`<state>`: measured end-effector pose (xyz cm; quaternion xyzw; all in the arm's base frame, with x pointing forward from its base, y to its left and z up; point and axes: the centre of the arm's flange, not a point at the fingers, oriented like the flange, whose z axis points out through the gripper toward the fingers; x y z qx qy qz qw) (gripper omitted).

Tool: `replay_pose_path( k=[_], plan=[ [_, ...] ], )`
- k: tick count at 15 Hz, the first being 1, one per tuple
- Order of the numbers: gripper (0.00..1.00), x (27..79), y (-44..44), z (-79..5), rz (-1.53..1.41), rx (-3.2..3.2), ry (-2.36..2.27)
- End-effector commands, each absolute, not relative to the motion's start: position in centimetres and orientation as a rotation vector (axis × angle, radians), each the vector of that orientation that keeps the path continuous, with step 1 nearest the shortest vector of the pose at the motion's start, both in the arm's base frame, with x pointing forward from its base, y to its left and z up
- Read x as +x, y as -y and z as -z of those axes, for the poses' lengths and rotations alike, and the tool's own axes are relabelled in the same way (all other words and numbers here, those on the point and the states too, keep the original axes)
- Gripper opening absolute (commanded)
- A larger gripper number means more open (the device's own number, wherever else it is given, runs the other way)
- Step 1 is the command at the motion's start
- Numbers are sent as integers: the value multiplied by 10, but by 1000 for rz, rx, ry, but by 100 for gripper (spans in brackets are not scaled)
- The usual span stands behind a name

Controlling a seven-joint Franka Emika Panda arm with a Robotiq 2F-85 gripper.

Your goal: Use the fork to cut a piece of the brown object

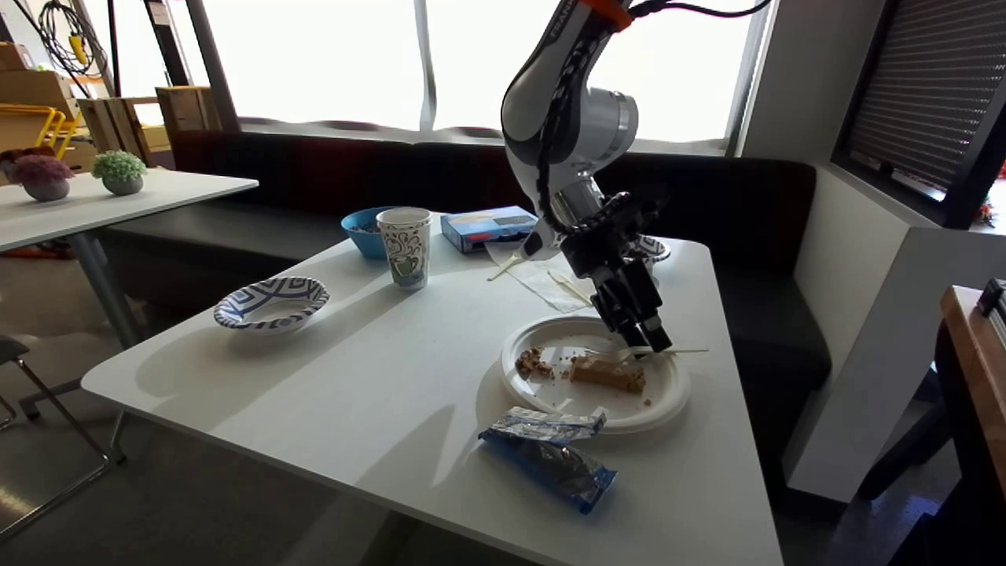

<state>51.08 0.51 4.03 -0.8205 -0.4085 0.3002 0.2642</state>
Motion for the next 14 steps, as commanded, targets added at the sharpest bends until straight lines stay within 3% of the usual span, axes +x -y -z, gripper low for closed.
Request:
replay_pose_path(
  k=[1, 2, 3, 14],
  plan=[
    [52, 513, -3, -34, -799, -2189, 1104],
    [46, 513, -3, -34, -800, -2188, 1104],
    [50, 513, -3, -33, -799, -2188, 1104],
    [42, 518, -6, -28, -773, -2164, 1116]
  ],
)
